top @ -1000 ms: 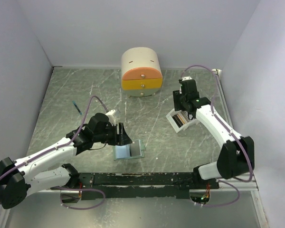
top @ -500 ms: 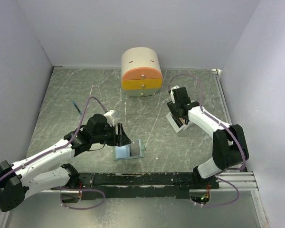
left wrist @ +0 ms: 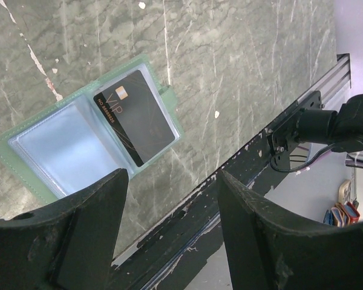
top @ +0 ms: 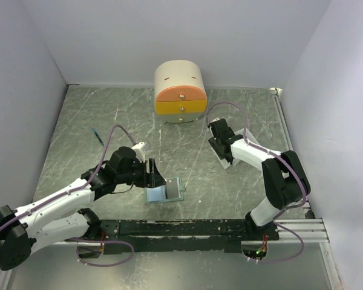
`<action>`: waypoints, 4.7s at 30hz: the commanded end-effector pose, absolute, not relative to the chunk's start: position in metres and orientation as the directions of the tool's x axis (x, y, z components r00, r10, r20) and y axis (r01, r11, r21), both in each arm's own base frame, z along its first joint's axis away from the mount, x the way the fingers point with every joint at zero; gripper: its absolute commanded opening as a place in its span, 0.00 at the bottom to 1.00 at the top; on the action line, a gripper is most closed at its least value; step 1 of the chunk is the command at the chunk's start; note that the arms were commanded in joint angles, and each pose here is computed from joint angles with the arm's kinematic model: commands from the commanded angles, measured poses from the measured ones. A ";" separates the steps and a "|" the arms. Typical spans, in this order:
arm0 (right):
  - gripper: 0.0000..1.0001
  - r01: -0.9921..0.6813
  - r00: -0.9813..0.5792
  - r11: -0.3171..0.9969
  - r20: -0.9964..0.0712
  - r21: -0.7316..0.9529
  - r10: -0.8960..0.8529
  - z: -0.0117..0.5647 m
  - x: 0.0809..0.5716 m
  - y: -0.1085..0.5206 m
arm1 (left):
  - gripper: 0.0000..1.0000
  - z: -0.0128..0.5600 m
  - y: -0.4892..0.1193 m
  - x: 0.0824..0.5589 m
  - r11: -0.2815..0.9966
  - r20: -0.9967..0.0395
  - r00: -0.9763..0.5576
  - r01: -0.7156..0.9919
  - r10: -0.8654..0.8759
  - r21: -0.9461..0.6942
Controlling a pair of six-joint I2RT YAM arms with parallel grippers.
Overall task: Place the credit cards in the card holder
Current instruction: Pick up the credit card from the storage box.
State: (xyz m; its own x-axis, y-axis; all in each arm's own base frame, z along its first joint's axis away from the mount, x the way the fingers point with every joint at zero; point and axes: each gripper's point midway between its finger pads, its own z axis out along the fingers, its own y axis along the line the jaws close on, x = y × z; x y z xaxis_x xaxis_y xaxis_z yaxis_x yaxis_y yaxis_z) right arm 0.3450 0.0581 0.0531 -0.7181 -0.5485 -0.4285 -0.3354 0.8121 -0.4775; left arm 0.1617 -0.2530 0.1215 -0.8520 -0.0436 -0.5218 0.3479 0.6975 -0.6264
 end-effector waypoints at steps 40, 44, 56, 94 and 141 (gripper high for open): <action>0.34 -0.107 -0.720 0.720 -0.446 -0.686 -0.532 0.073 0.365 0.034 | 0.71 0.131 -0.254 0.159 0.676 -0.531 -0.845 0.353 -0.067 -0.647; 0.32 -0.110 -0.720 0.728 -0.452 -0.676 -0.527 0.071 0.369 0.033 | 0.71 0.130 -0.254 0.159 0.676 -0.529 -0.846 0.351 -0.068 -0.648; 0.26 -0.068 -0.722 0.749 -0.485 -0.660 -0.493 0.071 0.378 0.026 | 0.71 0.131 -0.252 0.158 0.680 -0.527 -0.846 0.343 -0.075 -0.648; 0.24 -0.067 -0.731 0.741 -0.473 -0.668 -0.492 0.075 0.387 0.018 | 0.71 0.128 -0.254 0.160 0.681 -0.518 -0.852 0.333 -0.079 -0.652; 0.00 -0.171 -0.707 0.867 -0.554 -0.468 -0.439 0.113 0.375 0.064 | 0.70 0.128 -0.256 0.163 0.688 -0.516 -0.853 0.331 -0.073 -0.646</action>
